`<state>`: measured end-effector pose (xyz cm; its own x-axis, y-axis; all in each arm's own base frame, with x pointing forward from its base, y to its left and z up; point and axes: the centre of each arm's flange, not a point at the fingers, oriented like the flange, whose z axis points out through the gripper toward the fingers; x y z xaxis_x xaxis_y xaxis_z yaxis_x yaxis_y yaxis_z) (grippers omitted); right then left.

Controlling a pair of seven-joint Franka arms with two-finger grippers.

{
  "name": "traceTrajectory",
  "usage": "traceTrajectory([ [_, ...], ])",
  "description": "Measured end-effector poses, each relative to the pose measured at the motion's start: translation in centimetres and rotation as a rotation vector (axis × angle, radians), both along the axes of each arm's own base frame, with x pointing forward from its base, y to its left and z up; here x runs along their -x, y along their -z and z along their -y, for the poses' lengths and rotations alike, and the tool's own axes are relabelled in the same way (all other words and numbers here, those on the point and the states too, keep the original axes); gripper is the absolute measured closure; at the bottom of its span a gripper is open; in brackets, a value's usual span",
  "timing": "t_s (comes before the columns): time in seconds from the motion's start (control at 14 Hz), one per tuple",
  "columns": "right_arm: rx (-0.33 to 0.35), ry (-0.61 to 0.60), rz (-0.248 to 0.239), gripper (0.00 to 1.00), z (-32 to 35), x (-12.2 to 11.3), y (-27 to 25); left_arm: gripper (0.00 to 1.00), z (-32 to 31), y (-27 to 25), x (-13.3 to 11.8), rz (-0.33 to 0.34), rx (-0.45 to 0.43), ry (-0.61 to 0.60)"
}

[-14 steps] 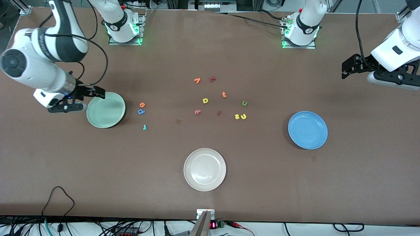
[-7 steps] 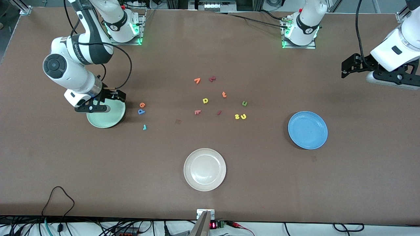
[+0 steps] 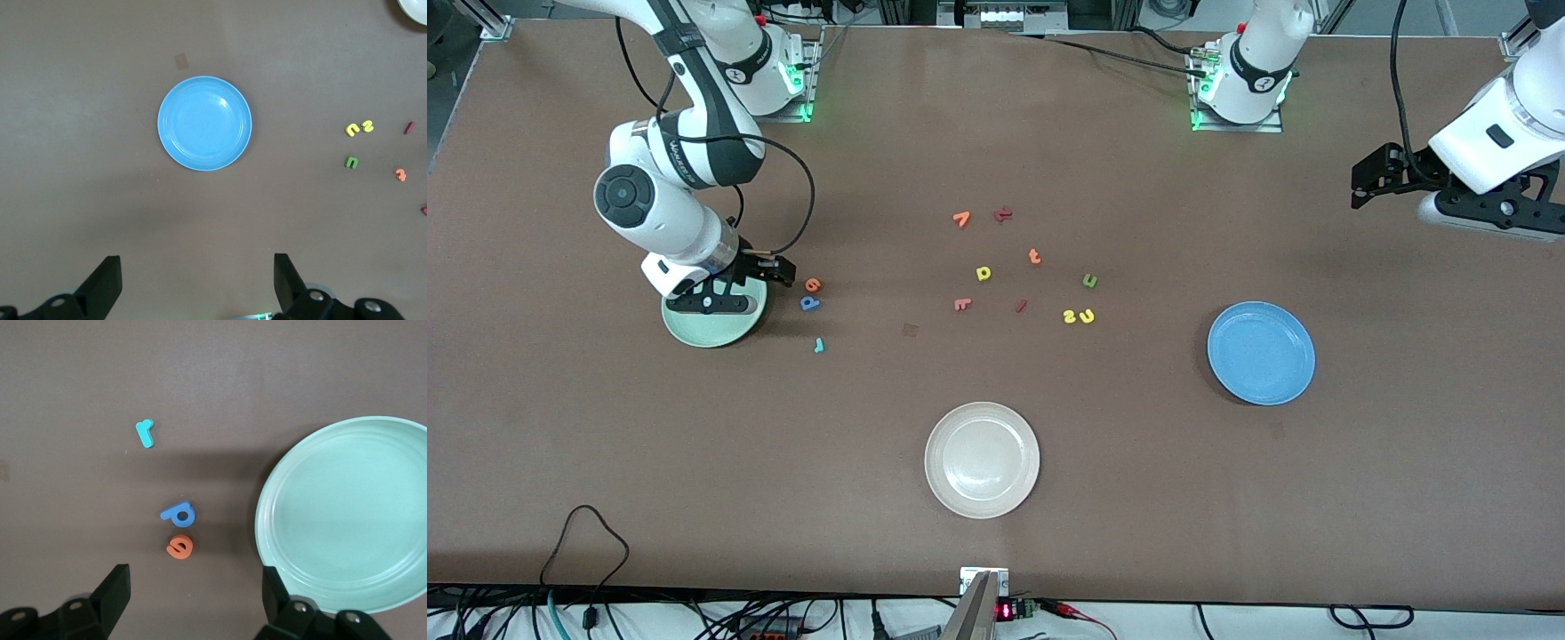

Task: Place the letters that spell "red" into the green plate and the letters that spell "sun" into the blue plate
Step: 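Lower the right gripper over the orange e letter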

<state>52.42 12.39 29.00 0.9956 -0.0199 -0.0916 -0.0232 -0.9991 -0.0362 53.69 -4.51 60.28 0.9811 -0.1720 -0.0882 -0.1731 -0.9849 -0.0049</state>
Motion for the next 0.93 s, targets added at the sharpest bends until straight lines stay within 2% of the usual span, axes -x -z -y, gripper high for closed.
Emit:
traceTrajectory([
  [0.14, -0.004, -0.001, 0.004, 0.19, -0.1, -0.1, 0.4, 0.0, 0.0, 0.0, 0.1, -0.005, 0.0, 0.0],
  [0.93, -0.02, -0.03, 0.009, 0.21, -1.9, 0.8, 4.1, 0.0, 0.0, 0.1, 0.1, -0.008, -0.001, 0.0],
])
